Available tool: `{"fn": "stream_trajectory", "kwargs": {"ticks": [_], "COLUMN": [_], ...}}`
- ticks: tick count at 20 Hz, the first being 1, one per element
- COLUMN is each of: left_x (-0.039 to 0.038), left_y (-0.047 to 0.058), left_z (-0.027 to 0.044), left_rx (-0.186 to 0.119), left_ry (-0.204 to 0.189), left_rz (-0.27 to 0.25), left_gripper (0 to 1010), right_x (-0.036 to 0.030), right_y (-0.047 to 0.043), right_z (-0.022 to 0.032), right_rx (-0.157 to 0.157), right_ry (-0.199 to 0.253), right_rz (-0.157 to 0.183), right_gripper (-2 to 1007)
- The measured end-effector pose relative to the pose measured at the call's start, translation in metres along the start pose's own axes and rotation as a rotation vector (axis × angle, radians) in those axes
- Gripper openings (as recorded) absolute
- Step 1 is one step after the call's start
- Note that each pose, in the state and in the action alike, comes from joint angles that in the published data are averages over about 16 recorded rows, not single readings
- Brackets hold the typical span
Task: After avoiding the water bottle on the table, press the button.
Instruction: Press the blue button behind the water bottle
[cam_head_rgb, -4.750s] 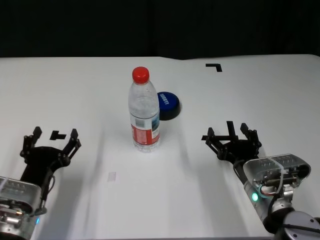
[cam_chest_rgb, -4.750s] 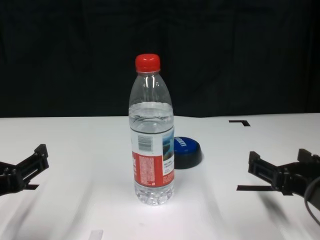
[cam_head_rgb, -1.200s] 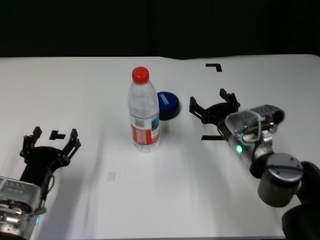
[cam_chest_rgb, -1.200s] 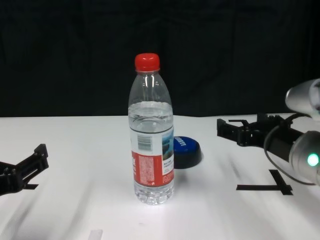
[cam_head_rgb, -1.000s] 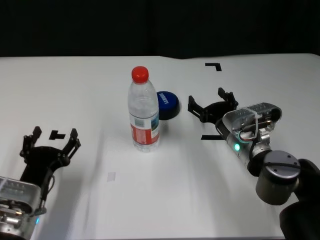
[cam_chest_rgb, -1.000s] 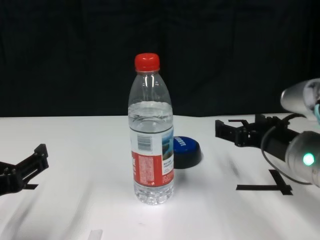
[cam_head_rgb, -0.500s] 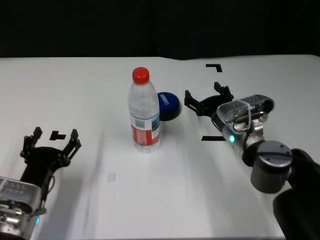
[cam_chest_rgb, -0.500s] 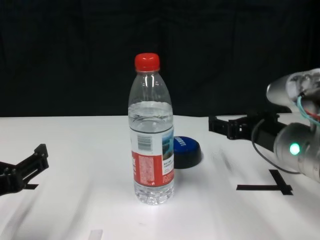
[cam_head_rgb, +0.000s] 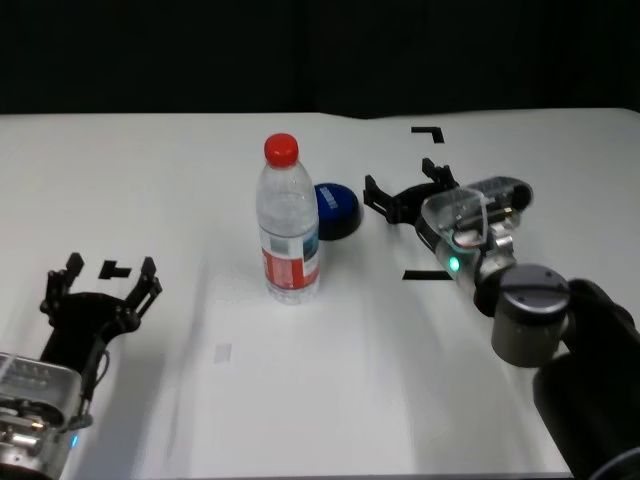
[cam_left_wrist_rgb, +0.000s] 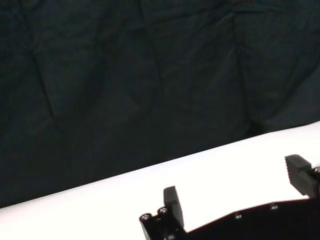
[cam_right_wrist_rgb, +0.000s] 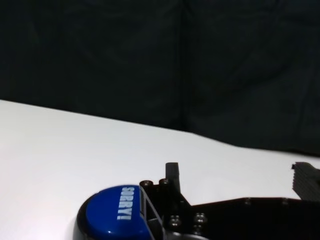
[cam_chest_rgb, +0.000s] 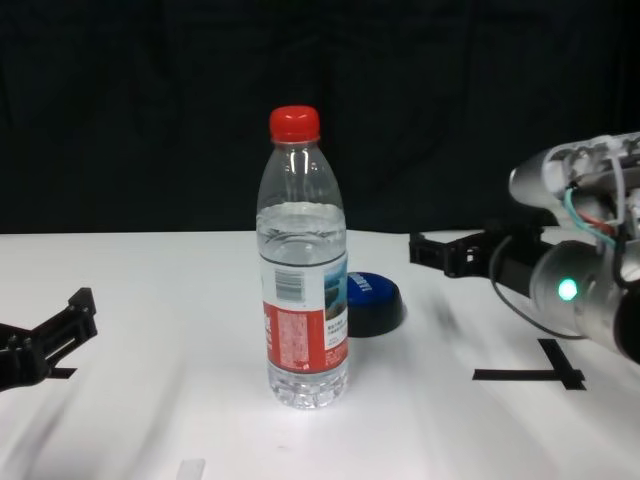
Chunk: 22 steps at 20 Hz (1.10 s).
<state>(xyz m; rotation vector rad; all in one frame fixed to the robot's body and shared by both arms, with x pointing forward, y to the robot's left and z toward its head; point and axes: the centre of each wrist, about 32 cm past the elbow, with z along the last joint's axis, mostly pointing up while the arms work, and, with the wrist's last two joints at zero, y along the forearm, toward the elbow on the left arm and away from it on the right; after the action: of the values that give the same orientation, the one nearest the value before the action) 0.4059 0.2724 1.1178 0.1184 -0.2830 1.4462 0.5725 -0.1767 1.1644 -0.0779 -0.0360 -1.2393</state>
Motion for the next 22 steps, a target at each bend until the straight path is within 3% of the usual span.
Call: {"fn": "stream_trajectory", "kwargs": {"ticks": [12, 22], "left_x": [0.0, 0.0], "left_y": [0.0, 0.0], "left_z": [0.0, 0.0], "left_rx": [0.0, 0.0], "left_ry": [0.0, 0.0], "left_rz": [0.0, 0.0], "left_gripper": [1003, 1003], "right_x": [-0.0028, -0.0072], "right_y": [0.0225, 0.0355], "right_z": [0.0022, 0.0053], "right_rx": [-0.059, -0.065], "right_ry": [-0.02, -0.033], "right_rz": [0.018, 0.046], "right_gripper": [1003, 1003]}}
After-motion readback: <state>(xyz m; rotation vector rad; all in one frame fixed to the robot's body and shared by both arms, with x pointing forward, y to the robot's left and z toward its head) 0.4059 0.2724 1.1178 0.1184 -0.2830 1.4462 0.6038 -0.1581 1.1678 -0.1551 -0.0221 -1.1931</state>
